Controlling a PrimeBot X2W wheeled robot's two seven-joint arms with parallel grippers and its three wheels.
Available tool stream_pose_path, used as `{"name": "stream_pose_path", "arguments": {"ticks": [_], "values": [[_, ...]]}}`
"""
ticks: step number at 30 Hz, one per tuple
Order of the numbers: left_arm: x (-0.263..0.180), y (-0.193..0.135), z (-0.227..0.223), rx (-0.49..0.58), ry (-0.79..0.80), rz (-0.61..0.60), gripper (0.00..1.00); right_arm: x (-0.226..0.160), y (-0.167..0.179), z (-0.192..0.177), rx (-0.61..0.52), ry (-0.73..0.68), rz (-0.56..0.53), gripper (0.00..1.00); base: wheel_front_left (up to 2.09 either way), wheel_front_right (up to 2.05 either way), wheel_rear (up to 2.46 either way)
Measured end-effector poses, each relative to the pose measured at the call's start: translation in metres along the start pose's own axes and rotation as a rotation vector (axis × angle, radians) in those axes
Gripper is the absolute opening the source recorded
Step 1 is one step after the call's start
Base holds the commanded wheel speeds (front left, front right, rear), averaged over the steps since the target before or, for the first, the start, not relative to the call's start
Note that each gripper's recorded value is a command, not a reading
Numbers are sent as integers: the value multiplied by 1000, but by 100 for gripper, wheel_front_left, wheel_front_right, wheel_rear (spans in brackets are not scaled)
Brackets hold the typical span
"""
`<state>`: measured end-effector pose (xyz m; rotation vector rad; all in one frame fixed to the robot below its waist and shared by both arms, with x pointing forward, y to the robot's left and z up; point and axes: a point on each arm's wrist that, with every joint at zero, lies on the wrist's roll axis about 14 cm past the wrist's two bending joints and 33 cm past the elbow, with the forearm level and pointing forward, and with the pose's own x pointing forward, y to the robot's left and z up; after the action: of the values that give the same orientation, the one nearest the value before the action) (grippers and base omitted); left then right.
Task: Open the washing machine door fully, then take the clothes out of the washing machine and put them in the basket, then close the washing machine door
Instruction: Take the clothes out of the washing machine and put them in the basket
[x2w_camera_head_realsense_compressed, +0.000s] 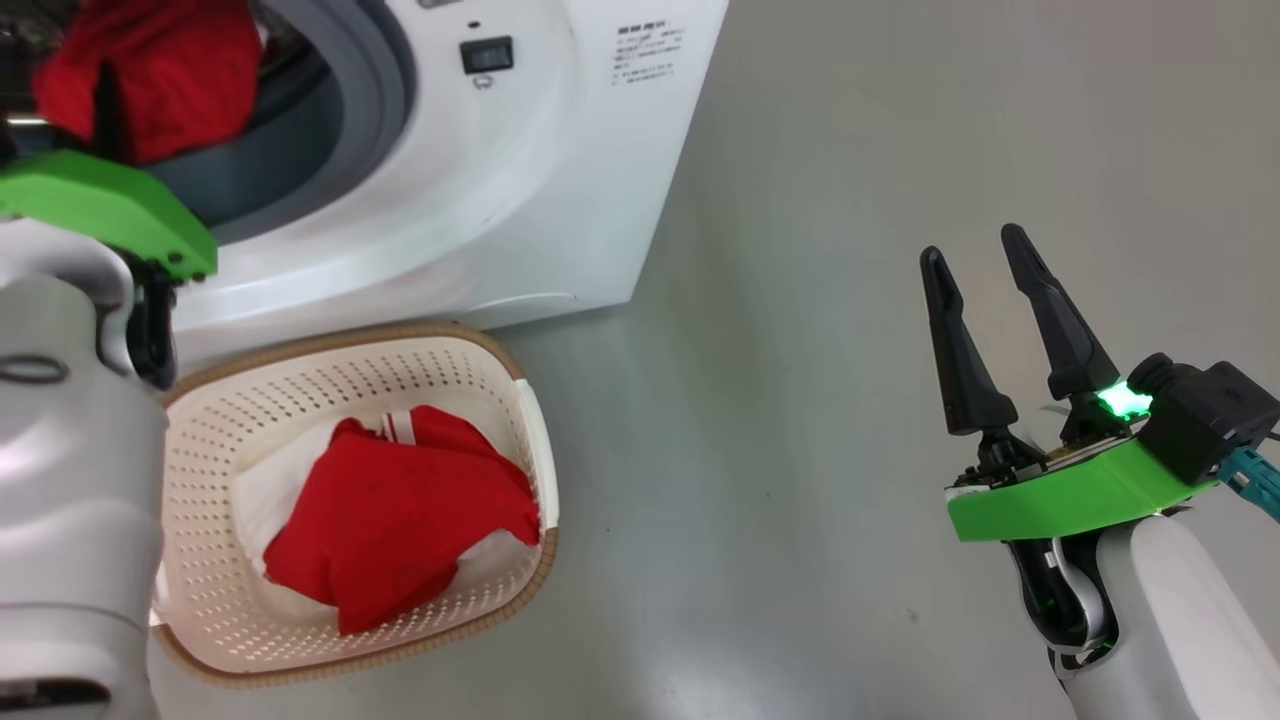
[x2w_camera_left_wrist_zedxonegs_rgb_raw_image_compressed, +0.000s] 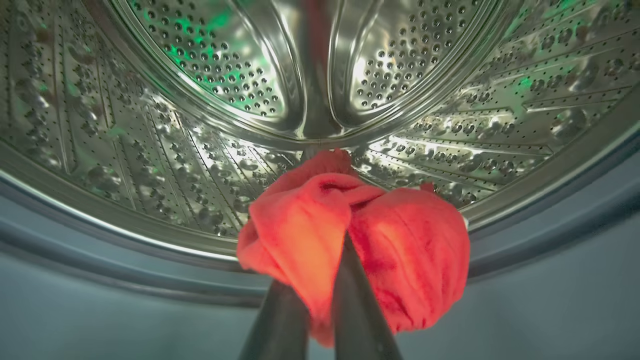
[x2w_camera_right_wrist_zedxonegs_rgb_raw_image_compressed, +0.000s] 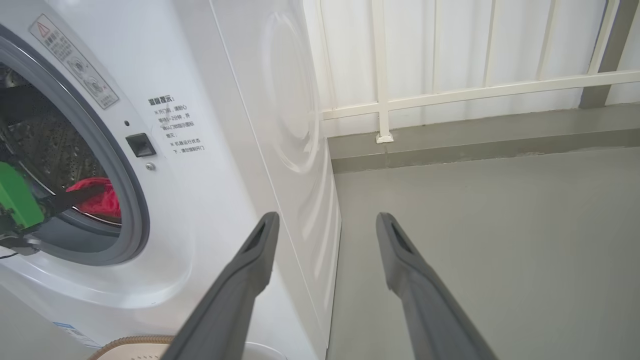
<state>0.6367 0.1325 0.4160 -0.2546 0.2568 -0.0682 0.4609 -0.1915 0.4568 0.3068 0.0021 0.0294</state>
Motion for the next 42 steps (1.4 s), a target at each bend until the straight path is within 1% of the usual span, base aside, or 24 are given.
{"name": "stream_pose_path", "arguments": {"ticks": [4, 6, 7, 8, 9, 12, 16, 22, 28, 32, 37, 42], "values": [[-14, -1, 19, 55, -70, -27, 0, -1, 6, 10, 6, -23, 14, 100, 0, 0, 0], [-24, -2, 31, 74, -120, -40, 0, -3, 9, 15, 17, -35, 19, 100, 0, 0, 0], [-24, -2, 31, 74, -120, -40, 0, -3, 9, 15, 17, -35, 19, 100, 0, 0, 0], [-36, -3, 38, 93, -157, -49, 0, -6, 12, 17, 19, -39, 23, 100, 0, 0, 0], [-36, -3, 38, 93, -157, -49, 0, -6, 12, 17, 19, -39, 23, 100, 0, 0, 0], [-58, -2, 41, 107, -192, -51, 0, -15, 13, 19, 24, -36, 22, 100, 0, 0, 0], [-88, -5, 42, 92, -224, -56, 0, -27, 17, 23, 30, -39, 25, 100, 0, 0, 0], [-127, -8, 71, 113, -336, -56, 0, -39, 27, 37, 35, -71, 49, 100, 0, 0, 0], [-167, -13, 87, 153, -413, -57, 0, -55, 34, 48, 38, -95, 62, 100, 0, 0, 0], [-190, -21, 111, 169, -504, -62, 0, -63, 35, 56, 41, -117, 60, 100, 0, 0, 0], [-218, -43, 140, 162, -607, -111, 0, -72, 33, 58, 47, -122, 50, 100, 0, 0, 0], [-238, -59, 153, 168, -657, -139, 0, -73, 33, 59, 50, -127, 47, 100, 0, 0, 0]]}}
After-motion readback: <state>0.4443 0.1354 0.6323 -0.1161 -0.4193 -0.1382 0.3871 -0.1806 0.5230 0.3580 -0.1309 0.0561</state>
